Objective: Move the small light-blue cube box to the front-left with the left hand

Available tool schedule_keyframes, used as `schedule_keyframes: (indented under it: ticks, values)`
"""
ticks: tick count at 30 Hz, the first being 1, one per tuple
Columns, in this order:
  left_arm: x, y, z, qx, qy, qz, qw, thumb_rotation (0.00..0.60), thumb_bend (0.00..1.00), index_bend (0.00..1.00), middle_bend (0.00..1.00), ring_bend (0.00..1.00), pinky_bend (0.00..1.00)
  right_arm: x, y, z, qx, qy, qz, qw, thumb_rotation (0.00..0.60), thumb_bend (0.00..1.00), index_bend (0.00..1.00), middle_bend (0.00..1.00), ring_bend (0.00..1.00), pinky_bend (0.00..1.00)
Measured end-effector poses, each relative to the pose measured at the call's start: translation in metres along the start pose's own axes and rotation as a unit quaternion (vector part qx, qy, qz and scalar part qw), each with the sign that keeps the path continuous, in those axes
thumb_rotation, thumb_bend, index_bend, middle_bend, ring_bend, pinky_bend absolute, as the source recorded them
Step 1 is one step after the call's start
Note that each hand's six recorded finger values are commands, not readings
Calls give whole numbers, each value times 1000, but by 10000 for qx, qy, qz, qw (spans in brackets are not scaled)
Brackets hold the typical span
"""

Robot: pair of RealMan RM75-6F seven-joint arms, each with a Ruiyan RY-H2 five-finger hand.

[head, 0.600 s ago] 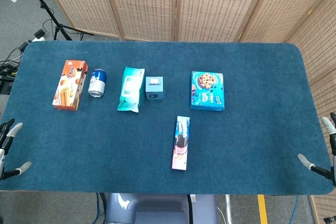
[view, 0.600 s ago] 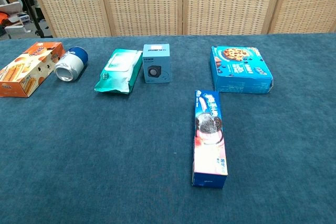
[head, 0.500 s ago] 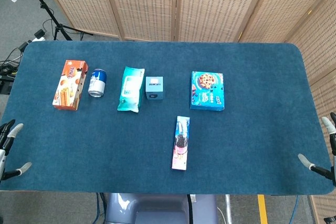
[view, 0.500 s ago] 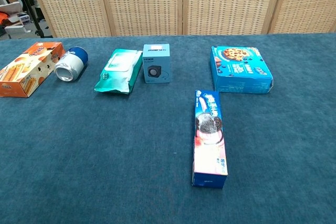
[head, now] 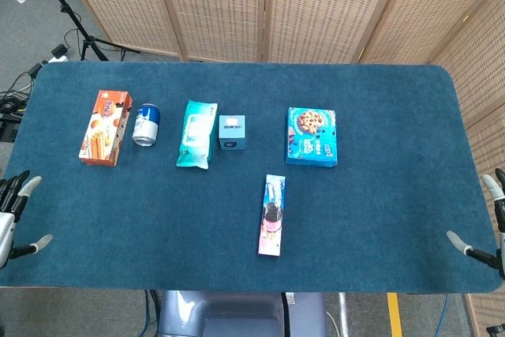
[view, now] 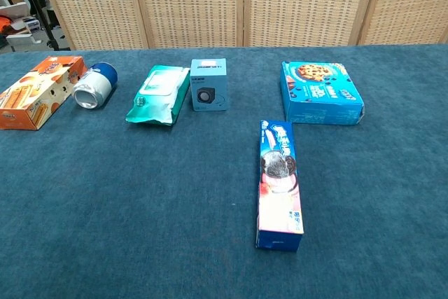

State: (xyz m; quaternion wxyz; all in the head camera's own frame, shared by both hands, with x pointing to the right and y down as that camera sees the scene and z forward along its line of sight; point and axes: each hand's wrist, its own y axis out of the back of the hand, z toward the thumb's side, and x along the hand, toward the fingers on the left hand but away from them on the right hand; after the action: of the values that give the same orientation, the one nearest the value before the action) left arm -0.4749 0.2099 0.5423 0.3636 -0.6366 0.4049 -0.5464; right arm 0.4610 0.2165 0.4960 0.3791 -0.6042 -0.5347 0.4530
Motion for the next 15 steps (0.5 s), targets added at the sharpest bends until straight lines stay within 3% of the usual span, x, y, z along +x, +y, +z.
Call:
schedule_keyframes:
  ticks: [7, 15]
  values:
    - [68, 10, 41, -98, -680, 76, 9976, 600, 0, 0, 0, 0, 0, -11, -7, -11, 28, -242, 109, 9996, 600, 0, 0, 0, 0, 0]
    - [160, 9, 117, -216, -1399, -216, 9897, 600, 0, 0, 0, 0, 0, -20, -14, -25, 119, -546, 193, 9982, 600, 0, 0, 0, 0, 0]
